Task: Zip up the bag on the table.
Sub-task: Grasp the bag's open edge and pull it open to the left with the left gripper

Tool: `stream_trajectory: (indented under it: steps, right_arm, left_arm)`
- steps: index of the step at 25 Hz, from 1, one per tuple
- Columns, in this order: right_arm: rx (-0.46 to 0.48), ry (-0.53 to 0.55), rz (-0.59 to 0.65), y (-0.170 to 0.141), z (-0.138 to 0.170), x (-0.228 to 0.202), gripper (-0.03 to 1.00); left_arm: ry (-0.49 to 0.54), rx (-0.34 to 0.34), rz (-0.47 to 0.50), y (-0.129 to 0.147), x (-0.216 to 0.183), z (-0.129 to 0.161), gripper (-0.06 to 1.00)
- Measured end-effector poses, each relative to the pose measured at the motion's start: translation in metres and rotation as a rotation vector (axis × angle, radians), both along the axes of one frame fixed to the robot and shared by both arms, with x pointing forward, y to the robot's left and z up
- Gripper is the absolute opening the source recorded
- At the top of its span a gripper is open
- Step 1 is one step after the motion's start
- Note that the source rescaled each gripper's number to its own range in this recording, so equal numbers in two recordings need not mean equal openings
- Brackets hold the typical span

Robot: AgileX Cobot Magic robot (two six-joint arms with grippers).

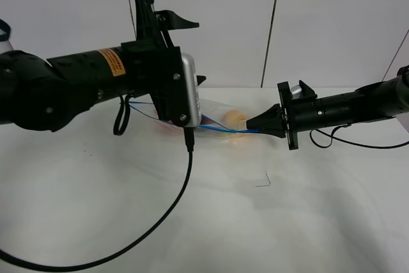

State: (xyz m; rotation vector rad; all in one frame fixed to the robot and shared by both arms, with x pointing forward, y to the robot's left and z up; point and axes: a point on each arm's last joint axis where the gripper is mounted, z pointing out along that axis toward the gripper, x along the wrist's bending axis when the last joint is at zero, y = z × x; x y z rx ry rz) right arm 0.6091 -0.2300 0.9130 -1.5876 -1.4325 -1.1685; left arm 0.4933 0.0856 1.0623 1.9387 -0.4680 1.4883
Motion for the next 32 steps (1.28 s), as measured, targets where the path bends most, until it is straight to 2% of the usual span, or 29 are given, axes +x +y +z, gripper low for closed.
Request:
stream_trajectory:
  steps: [4, 11, 19, 23, 32]
  right_arm:
    - [0.000, 0.000, 0.000, 0.000, 0.000, 0.000, 0.00]
    - [0.000, 0.000, 0.000, 0.000, 0.000, 0.000, 0.00]
    - [0.000, 0.000, 0.000, 0.000, 0.000, 0.000, 0.00]
    - [0.000, 0.000, 0.000, 0.000, 0.000, 0.000, 0.00]
    - [0.000, 0.000, 0.000, 0.000, 0.000, 0.000, 0.00]
  left_arm:
    - [0.036, -0.043, -0.009, -0.017, -0.002, -0.019, 1.00]
    - [0.059, -0.032, -0.021, -0.038, -0.014, -0.062, 1.00]
    - [0.096, -0.005, -0.035, -0.049, -0.014, -0.093, 1.00]
    - [0.101, 0.041, -0.065, -0.056, -0.011, -0.112, 1.00]
    - [0.124, 0.057, -0.055, -0.066, 0.004, -0.139, 1.00]
